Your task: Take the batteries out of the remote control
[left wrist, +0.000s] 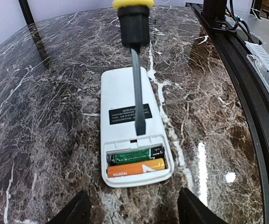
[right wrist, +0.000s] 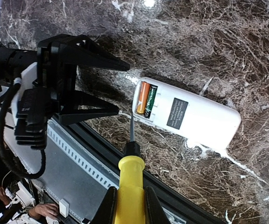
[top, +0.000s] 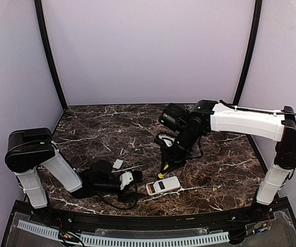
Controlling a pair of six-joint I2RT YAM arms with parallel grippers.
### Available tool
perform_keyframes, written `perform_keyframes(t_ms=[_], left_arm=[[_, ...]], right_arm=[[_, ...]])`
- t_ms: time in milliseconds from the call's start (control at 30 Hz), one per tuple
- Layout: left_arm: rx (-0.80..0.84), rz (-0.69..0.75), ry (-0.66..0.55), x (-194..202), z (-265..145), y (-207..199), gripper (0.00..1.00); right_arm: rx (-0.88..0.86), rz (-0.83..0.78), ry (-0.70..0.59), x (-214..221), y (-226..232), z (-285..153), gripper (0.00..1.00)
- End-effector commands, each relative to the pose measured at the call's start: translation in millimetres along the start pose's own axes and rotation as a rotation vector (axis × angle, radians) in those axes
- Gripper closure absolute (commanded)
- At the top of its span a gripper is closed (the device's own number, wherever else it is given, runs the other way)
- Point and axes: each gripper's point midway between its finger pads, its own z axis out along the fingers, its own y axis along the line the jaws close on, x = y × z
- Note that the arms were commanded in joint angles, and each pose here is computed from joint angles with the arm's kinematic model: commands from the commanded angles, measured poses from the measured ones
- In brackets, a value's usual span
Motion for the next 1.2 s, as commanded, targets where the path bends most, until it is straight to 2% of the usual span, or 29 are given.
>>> perform_keyframes(t_ms=[0,533,1167], left_arm=[[-0.023,0.004,-0.015,-1,0,2,0.36],[-0.027,-0.002,-0.025,1,7,4,0.47],[-0.024,0.012,-0.010,5,14,5,0.57]], right_arm=[[0.056,0.016,0.010,0,-2,2,1.00],[0.109,0.032,0.052,0,-6,19,1.00],[0.143,0.047,0.037,-14,-5,33,1.00]])
